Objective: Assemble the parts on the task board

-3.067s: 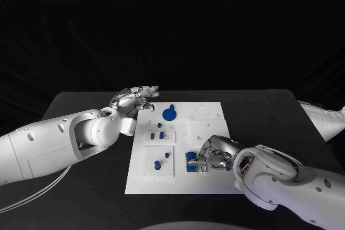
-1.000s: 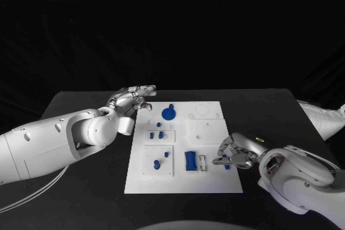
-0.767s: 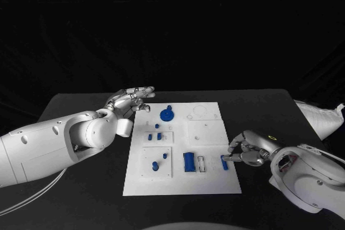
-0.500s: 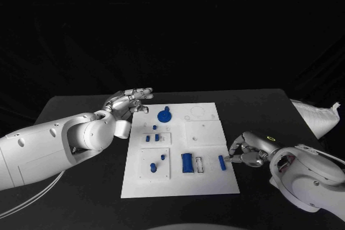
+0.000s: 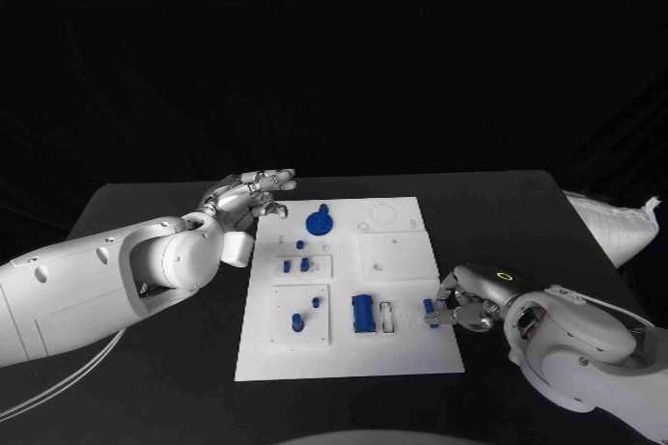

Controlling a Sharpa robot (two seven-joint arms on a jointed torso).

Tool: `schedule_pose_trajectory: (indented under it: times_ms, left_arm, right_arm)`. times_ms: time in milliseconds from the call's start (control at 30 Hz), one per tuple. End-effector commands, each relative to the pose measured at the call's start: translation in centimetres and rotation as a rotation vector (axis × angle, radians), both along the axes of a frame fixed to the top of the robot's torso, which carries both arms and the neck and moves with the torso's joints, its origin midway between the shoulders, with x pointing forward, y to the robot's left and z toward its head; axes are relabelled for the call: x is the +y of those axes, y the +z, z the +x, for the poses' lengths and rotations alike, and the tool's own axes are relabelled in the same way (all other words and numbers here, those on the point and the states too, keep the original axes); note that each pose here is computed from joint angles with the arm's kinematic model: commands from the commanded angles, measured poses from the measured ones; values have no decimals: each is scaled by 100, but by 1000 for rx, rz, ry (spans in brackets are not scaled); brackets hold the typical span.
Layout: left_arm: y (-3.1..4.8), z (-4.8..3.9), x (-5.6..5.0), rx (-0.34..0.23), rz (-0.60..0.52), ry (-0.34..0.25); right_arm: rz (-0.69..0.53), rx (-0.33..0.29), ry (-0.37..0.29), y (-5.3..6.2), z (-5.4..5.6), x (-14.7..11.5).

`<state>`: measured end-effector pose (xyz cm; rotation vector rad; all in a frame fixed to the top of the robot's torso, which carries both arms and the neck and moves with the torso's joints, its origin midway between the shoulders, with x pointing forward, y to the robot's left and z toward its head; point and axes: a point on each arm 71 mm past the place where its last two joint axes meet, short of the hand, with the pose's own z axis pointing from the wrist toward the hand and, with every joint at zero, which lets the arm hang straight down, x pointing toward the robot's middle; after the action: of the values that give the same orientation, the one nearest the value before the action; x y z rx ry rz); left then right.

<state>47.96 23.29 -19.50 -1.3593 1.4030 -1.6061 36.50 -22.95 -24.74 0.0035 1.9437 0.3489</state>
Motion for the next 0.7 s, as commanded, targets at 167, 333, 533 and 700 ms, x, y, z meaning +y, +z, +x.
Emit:
schedule_pose_trajectory:
  times_ms: [167,333,533,700]
  left_arm:
    - [9,-7,-21,-7,-10,-19]
    - [8,-8,-20,-7,-10,-19]
    - [8,-10,-17,-6,-10,-19]
    - [8,-12,-12,-5,-9,-18]
  right_arm:
    - [-70,1,38,-42,10,48]
    - [-94,-6,61,-70,24,110]
    - [-167,-12,108,-123,31,175]
    - [-238,-20,154,-153,26,227]
